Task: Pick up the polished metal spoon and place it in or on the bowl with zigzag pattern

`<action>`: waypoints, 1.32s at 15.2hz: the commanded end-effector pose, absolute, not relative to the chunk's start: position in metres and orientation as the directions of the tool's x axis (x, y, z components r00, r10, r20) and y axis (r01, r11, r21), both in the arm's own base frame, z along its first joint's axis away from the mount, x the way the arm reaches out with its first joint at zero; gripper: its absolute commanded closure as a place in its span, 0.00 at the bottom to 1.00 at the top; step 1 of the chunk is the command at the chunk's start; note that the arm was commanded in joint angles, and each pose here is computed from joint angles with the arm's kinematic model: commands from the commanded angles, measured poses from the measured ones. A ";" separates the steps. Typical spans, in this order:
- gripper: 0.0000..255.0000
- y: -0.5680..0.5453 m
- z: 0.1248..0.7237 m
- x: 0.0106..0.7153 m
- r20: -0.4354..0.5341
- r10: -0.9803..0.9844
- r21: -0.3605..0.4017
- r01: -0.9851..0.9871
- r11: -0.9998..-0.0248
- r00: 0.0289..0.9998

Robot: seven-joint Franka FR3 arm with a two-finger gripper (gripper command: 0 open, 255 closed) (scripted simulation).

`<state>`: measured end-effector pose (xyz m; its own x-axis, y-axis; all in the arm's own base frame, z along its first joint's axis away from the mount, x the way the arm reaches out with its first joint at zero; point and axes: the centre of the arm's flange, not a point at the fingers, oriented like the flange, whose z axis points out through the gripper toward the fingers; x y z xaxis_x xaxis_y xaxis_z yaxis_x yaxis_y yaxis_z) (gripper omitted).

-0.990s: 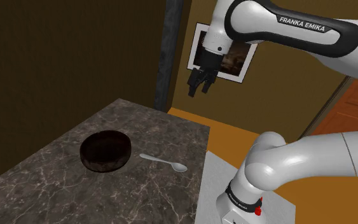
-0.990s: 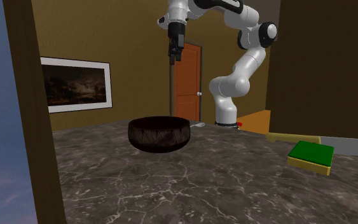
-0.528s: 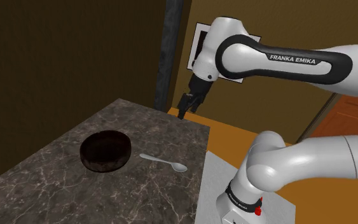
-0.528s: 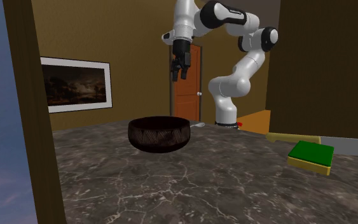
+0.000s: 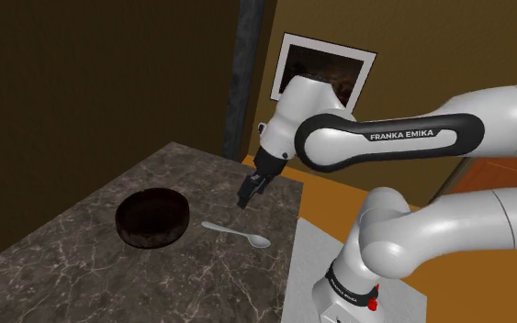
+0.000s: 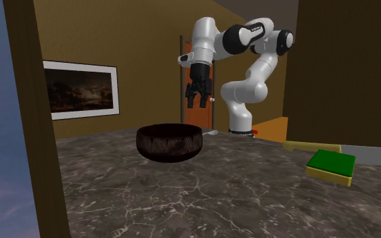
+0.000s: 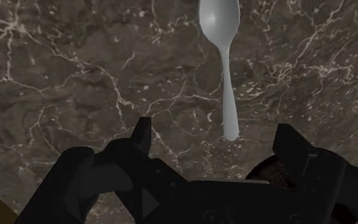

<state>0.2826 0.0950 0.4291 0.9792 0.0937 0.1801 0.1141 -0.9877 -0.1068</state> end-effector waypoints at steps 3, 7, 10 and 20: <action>0.00 0.122 0.384 0.283 0.213 0.138 -0.118 0.166 -0.979 0.967; 0.00 0.131 0.362 0.284 0.222 0.150 -0.121 0.180 -0.976 0.963; 0.00 0.134 0.346 0.287 0.222 0.150 -0.121 0.180 -0.976 0.963; 0.00 0.136 0.333 0.290 0.222 0.150 -0.121 0.180 -0.976 0.963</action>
<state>0.2897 0.1358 0.3331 0.9635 0.1498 0.2220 0.1797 -0.9763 -0.1209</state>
